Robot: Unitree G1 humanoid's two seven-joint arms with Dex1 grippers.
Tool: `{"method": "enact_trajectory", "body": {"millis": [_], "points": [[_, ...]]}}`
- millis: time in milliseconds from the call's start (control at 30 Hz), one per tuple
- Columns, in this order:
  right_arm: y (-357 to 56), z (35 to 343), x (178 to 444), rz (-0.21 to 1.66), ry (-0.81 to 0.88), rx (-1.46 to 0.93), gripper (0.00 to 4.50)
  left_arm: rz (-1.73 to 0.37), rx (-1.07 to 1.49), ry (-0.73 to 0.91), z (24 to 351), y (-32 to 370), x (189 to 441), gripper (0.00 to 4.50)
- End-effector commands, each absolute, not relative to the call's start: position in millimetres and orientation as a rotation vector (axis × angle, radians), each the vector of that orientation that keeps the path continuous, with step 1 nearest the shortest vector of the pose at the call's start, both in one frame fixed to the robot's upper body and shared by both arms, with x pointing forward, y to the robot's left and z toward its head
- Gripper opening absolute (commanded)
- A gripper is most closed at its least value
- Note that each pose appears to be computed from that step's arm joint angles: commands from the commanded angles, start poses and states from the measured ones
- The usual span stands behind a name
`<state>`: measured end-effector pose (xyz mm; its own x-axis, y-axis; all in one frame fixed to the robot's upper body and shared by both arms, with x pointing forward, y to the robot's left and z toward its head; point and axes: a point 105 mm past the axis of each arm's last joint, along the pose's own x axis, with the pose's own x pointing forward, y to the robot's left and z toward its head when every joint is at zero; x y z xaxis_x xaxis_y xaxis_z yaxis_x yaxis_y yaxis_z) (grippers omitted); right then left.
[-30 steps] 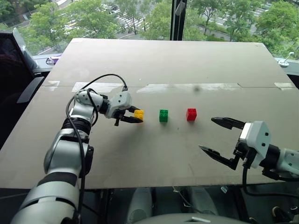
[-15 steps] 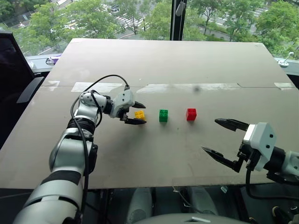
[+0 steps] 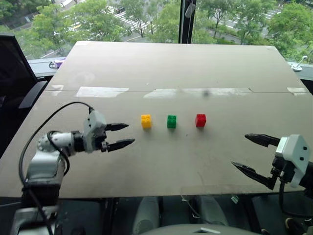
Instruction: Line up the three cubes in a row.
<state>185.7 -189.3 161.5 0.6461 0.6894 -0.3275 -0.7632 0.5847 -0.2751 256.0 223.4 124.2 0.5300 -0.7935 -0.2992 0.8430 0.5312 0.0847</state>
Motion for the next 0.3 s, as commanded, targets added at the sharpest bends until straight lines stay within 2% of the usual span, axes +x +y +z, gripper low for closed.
{"method": "enact_trajectory", "body": {"millis": [33, 167, 300], "points": [[-212, 163, 182, 0.813, 0.205, -0.448, 4.50, -0.902, 0.224, 0.217, 145, 225, 230, 3.57], [-234, 157, 178, 0.770, 0.246, -0.453, 4.50, -0.797, 0.182, 0.278, 136, 240, 206, 3.57], [-247, 152, 177, 0.764, 0.267, -0.462, 4.50, -0.750, 0.143, 0.310, 128, 245, 198, 3.57]]}}
